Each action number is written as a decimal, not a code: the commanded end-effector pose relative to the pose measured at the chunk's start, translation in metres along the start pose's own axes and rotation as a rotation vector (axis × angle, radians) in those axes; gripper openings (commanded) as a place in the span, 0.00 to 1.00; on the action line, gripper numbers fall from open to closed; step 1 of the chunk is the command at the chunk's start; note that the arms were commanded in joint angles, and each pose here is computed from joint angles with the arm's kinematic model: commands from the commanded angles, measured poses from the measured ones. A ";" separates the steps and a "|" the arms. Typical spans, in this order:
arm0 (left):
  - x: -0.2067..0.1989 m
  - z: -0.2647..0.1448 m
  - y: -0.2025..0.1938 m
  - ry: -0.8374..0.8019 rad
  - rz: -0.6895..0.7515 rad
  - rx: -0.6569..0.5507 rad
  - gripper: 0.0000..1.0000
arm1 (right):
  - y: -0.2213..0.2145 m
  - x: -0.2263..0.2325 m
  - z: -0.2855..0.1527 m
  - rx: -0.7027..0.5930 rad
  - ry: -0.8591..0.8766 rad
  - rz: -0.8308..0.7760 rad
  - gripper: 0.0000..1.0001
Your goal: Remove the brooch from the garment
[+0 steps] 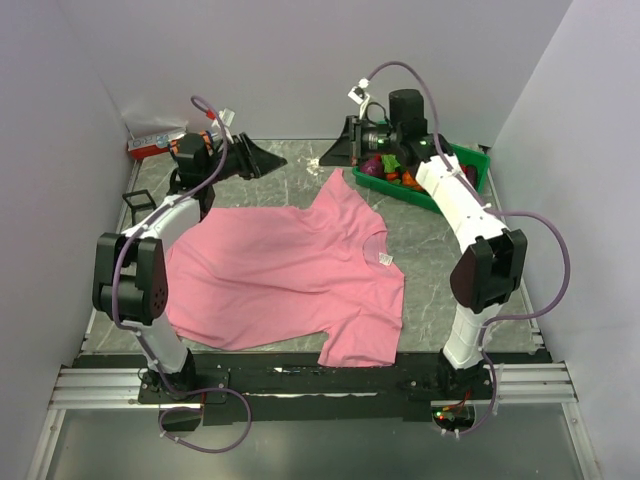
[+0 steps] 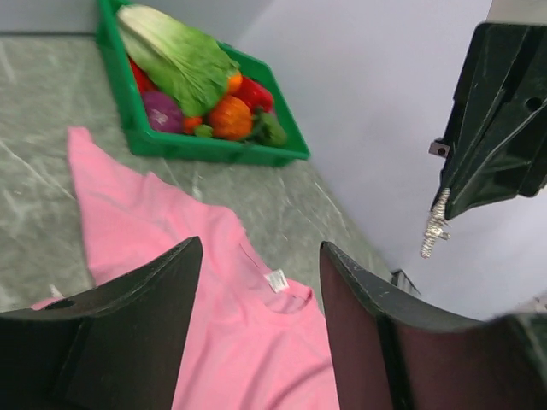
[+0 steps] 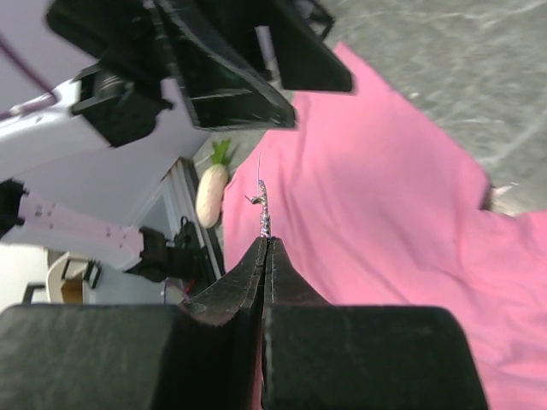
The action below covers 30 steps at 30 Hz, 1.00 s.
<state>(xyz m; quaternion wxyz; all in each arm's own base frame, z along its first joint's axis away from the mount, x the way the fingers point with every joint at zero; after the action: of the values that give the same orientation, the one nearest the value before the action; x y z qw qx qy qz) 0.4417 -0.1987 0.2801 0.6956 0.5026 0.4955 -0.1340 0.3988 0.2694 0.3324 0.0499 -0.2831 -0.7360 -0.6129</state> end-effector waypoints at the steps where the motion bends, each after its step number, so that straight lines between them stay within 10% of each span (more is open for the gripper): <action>1: -0.017 -0.001 -0.013 -0.125 -0.014 0.066 0.62 | 0.010 0.011 0.004 -0.021 0.068 -0.083 0.00; 30: -0.028 0.030 -0.023 -0.139 0.014 0.091 0.56 | -0.014 -0.008 0.032 0.032 0.054 -0.016 0.00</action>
<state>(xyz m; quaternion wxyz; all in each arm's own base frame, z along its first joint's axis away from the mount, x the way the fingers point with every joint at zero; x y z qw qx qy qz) 0.4297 -0.2467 0.2563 0.6788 0.5217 0.4658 -0.2238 0.4007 0.2923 0.2962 0.0901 -0.2727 -0.7500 -0.5958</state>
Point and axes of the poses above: each gripper's point midway between its finger pads, its own z axis out along the fingers, its own x axis along the line the jaws close on, y = z × x, the point moved 2 cm from there along -z, back along the fingers, and after that the axes turned 15 degrees about -z, right-handed, at the moved point
